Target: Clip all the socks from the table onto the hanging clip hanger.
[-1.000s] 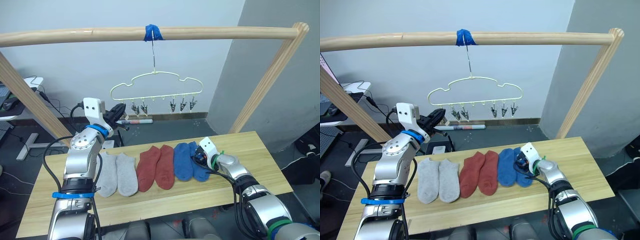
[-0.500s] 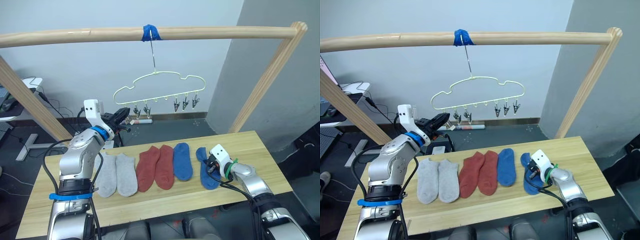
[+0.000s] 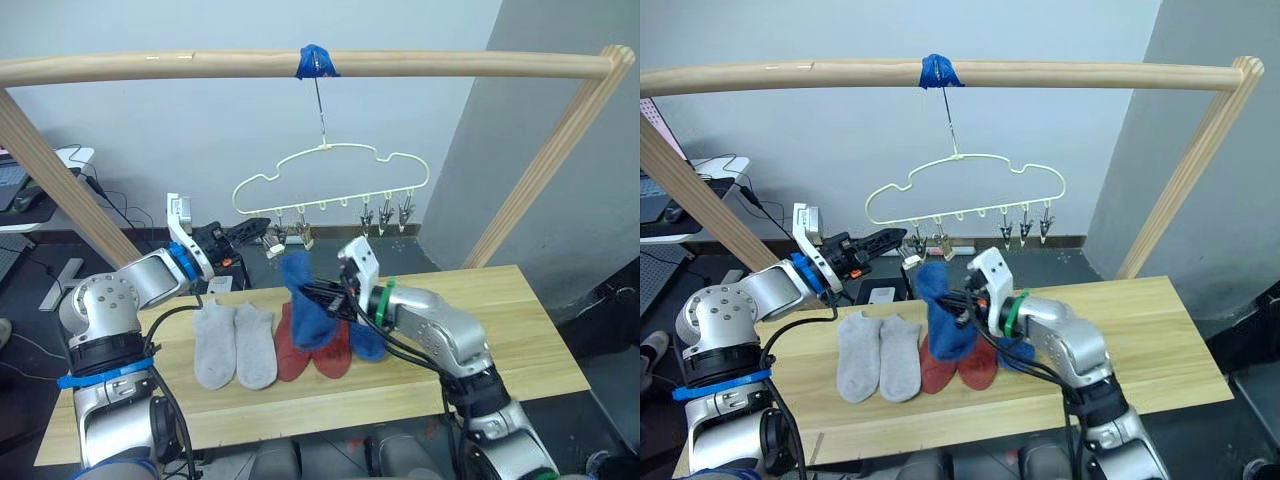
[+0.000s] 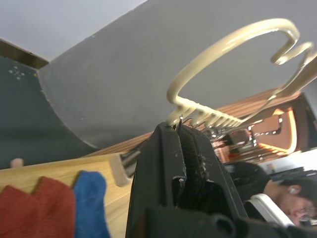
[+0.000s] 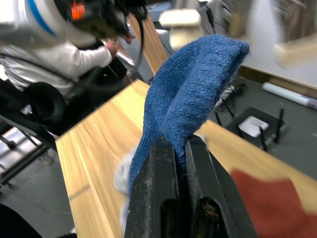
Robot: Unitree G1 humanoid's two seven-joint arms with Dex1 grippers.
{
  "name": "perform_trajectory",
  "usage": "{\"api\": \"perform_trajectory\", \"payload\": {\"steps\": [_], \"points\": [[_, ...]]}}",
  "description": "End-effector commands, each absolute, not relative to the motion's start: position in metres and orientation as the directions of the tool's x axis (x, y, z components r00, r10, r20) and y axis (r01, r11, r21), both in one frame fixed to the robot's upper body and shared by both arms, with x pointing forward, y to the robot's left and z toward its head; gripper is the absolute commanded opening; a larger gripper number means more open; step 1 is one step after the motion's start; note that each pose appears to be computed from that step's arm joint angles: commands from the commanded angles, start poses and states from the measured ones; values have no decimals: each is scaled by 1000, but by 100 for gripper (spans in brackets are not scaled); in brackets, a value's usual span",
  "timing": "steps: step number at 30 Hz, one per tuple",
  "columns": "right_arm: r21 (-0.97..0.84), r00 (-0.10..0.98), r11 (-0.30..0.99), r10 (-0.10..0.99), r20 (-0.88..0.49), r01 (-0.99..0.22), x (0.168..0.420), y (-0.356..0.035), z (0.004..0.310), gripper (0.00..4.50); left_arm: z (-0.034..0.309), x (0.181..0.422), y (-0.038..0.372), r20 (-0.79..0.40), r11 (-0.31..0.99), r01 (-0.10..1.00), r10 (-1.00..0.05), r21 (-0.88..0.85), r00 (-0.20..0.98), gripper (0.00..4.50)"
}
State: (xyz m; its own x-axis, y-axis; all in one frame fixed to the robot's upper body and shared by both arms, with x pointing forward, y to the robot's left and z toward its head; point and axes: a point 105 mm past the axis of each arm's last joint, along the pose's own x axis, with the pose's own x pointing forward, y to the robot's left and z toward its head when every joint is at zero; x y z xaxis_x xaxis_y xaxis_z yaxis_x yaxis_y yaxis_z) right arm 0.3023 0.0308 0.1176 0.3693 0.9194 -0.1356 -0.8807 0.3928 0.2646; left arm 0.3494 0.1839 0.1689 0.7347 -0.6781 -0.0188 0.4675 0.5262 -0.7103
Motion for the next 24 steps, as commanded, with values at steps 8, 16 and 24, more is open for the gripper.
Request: {"api": "perform_trajectory", "payload": {"steps": [8, 16, 24], "points": [[300, 332, 327, 943, -36, -896, 308, 43, 146, 4, 196, 342, 184, 84, 483, 527, -676, -699, 732, 0], [313, 336, 321, 942, -6, -894, 314, 51, 155, 4, 197, 338, 182, 88, 487, 535, -678, -690, 730, 0], [317, 349, 331, 937, 1, -889, 319, 53, 157, 0, 203, 338, 189, 144, 531, 581, -649, -618, 747, 121]]}}
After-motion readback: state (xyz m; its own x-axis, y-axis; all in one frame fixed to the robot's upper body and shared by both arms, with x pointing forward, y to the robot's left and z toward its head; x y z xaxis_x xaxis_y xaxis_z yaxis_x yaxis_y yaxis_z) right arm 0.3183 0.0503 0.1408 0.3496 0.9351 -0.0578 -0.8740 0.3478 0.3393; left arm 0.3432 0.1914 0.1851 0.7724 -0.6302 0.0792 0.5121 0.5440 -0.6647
